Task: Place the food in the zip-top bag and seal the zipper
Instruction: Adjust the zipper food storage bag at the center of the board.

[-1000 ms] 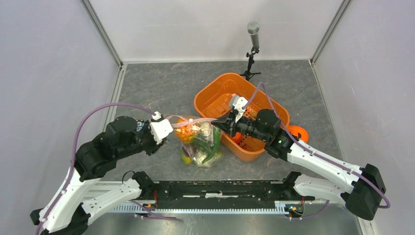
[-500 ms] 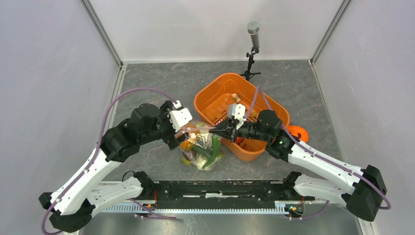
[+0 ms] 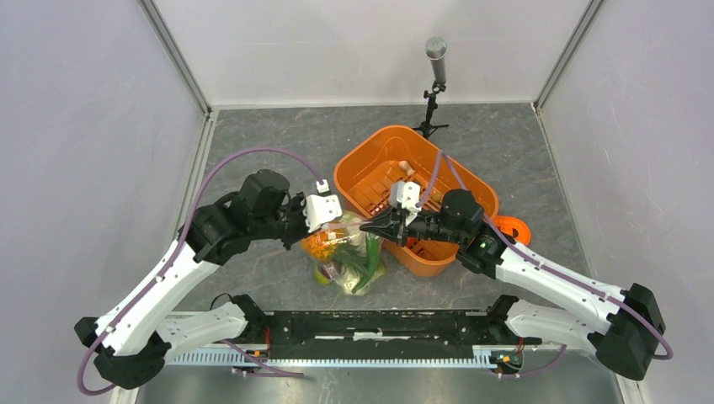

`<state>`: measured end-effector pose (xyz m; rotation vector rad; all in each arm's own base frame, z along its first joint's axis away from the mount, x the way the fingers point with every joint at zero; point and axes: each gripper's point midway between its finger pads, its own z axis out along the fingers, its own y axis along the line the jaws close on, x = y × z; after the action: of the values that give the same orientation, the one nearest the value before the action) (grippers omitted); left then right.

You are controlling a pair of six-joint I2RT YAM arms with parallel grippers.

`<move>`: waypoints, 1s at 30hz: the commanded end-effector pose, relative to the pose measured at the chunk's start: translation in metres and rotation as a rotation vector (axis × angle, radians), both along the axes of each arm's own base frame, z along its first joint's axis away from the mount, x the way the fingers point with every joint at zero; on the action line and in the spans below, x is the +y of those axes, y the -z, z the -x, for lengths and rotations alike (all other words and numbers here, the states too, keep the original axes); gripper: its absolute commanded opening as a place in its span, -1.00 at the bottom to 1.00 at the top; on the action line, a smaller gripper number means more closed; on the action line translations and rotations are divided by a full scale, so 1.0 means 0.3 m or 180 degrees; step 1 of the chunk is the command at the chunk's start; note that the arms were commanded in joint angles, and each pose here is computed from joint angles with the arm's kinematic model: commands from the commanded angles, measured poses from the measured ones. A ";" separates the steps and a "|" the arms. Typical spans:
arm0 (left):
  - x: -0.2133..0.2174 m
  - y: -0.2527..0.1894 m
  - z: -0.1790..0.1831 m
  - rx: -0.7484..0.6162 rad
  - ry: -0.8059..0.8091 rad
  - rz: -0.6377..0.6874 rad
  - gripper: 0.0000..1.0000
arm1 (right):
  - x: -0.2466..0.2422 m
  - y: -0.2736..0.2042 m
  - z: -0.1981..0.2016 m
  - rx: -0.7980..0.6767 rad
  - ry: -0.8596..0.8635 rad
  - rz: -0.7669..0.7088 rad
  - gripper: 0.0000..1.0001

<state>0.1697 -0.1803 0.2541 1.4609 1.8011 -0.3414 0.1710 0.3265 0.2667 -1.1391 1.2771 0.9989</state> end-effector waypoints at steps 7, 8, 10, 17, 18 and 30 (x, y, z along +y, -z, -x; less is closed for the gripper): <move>0.059 -0.008 0.000 0.0018 -0.0182 -0.0171 -0.93 | -0.023 -0.137 -0.044 -0.0244 0.0283 -0.0305 -1.00; 0.063 -0.034 -0.025 -0.0107 -0.0311 -0.0098 -0.80 | -0.027 -0.135 -0.049 -0.0245 0.0315 -0.0305 -1.00; 0.076 -0.119 -0.098 -0.0506 -0.0706 0.0193 -0.17 | -0.032 -0.132 -0.051 -0.0263 0.0339 -0.0300 -1.00; 0.154 -0.224 -0.139 -0.0896 -0.1497 0.0891 0.86 | -0.024 -0.120 -0.034 -0.0216 0.0243 -0.0308 -1.00; 0.166 -0.202 -0.144 -0.0847 -0.1619 0.0866 0.86 | -0.022 -0.123 -0.030 -0.0212 0.0218 -0.0325 -1.00; 0.227 -0.036 -0.144 -0.0216 -0.2271 0.0770 0.82 | -0.019 -0.135 -0.032 -0.0240 0.0214 -0.0346 -1.00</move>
<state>0.2099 -0.1217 0.2690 0.7542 1.9431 -0.1014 0.1798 0.3212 0.2767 -1.0730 1.2817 0.9570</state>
